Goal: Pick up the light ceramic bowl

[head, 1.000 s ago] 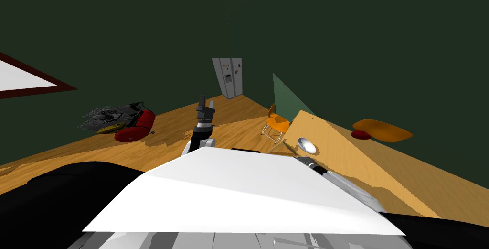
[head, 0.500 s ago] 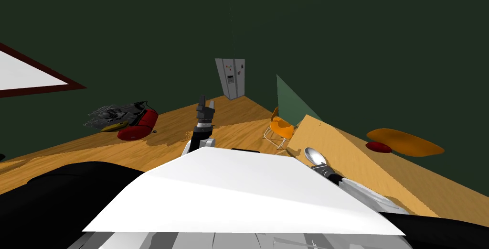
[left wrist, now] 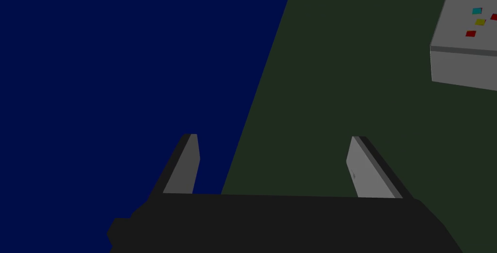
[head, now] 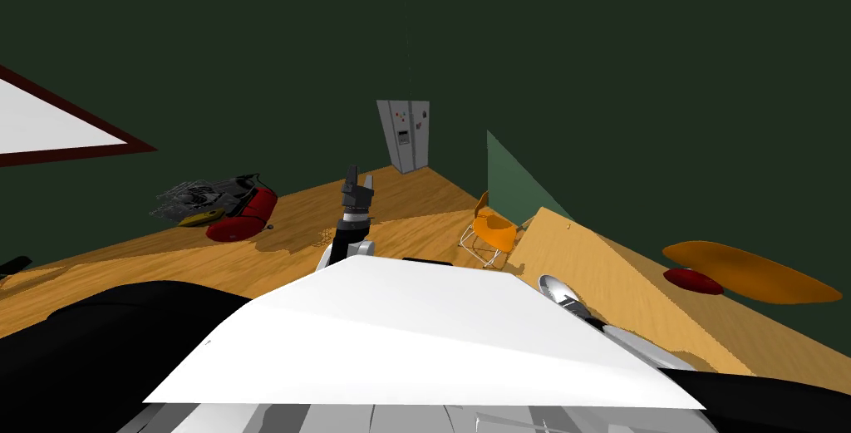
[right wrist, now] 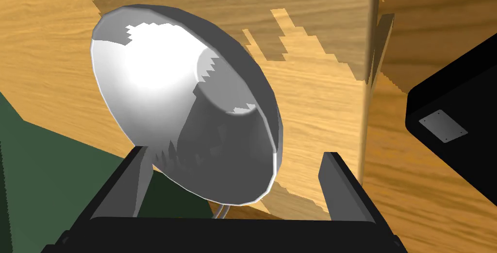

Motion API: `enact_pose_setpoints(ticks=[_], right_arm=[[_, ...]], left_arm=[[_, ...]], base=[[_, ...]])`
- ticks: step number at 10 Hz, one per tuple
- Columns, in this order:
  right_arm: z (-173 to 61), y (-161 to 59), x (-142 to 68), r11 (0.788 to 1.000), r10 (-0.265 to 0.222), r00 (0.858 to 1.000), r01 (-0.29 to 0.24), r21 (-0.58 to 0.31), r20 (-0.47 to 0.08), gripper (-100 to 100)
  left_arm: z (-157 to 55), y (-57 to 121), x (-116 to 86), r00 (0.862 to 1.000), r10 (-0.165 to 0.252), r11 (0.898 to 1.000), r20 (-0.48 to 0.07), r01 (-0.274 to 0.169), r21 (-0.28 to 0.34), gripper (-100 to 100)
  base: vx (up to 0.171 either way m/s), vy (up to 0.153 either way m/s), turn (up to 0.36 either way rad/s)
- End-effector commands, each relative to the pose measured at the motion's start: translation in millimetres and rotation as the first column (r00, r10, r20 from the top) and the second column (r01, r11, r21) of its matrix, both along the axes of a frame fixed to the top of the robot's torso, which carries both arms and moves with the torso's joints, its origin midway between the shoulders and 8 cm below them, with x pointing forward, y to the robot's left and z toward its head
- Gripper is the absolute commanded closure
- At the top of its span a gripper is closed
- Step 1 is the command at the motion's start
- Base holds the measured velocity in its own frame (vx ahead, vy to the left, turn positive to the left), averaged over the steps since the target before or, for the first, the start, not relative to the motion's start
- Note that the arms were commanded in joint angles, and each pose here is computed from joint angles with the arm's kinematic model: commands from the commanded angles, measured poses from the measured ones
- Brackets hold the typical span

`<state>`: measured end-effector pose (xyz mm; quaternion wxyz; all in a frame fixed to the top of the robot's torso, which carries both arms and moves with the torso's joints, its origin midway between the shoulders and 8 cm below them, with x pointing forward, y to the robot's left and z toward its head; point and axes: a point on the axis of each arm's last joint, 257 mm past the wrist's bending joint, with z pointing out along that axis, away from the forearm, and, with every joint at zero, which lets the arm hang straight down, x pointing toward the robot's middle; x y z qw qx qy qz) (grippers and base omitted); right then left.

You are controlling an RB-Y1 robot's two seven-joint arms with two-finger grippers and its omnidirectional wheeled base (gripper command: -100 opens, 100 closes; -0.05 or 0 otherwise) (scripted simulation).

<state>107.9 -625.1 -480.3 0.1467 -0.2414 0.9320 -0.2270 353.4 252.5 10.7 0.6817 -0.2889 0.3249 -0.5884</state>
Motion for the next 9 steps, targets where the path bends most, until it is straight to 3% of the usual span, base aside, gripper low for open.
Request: enact_pose_setpoints(ticks=[1,2,3,4,7,8,9], right_arm=[[-15.1,19.3,-12.7,1.000,0.003,1.000,-0.003,0.031,-0.020,-100],[-8.9,7.0,-9.6,1.000,0.001,1.000,-0.001,0.017,-0.013,-100],[-10.1,8.3,-10.6,1.000,0.003,1.000,-0.002,0.021,-0.014,0],[-18.3,11.6,-12.4,1.000,-0.009,1.000,0.009,0.020,-0.013,-100],[-24.6,15.1,-12.8,1.000,-0.016,1.000,0.017,0.021,-0.013,-100],[-25.0,15.2,-12.9,1.000,-0.017,1.000,0.017,0.020,-0.013,100],[-24.9,15.1,-12.9,1.000,-0.017,1.000,0.017,0.020,-0.013,100]], left_arm=[[0.0,0.0,0.0,1.000,0.000,1.000,0.000,0.000,0.000,0],[0.0,0.0,0.0,1.000,0.000,1.000,0.000,0.000,0.000,0],[0.0,0.0,0.0,1.000,0.000,1.000,0.000,0.000,0.000,0],[0.0,0.0,0.0,1.000,0.000,1.000,0.000,0.000,0.000,0],[0.0,0.0,0.0,1.000,0.000,1.000,0.000,0.000,0.000,0],[0.0,0.0,0.0,1.000,0.000,1.000,0.000,0.000,0.000,0],[0.0,0.0,0.0,1.000,0.000,1.000,0.000,0.000,0.000,0]], base=[[0.053,-0.041,0.022],[0.017,-0.017,0.002],[0.000,0.000,0.000],[-0.002,-0.036,0.086],[-0.006,-0.045,0.051],[0.000,0.000,0.000],[0.000,0.000,0.000]])
